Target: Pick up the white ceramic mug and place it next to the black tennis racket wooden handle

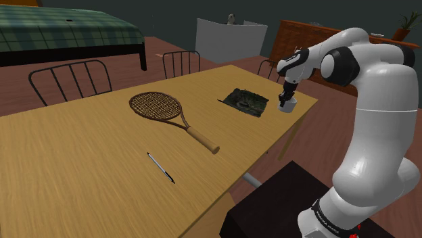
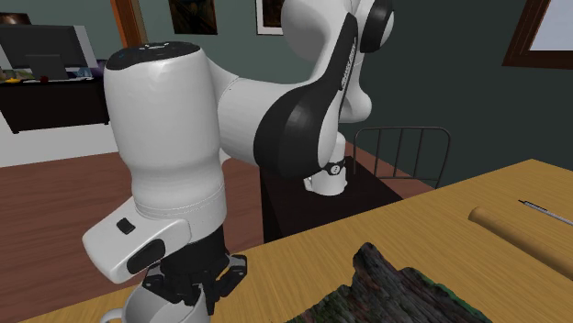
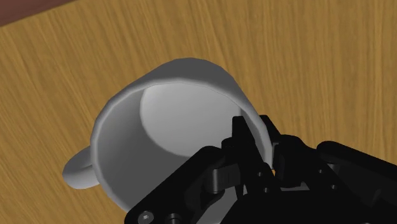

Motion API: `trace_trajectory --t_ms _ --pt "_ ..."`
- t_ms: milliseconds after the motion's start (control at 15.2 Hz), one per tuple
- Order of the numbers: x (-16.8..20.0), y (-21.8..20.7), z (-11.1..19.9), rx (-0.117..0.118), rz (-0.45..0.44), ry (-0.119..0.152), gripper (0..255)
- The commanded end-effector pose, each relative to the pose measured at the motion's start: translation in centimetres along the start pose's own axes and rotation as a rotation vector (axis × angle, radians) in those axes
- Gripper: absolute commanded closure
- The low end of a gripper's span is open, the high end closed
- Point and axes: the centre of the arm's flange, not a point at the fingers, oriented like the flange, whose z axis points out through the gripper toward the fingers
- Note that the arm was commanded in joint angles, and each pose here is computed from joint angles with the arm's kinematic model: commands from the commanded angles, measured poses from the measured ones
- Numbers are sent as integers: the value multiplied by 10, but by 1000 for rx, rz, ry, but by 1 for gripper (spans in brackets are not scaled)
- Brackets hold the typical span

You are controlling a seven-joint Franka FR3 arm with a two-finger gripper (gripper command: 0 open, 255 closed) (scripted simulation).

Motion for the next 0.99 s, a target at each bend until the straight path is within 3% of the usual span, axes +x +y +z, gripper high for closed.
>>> trace_trajectory --t_ms 0,198,924 --pt "0 0 0 0 0 0 255" --pt "0 0 0 0 0 0 255" --pt "-1 3 -58 0 0 0 255"
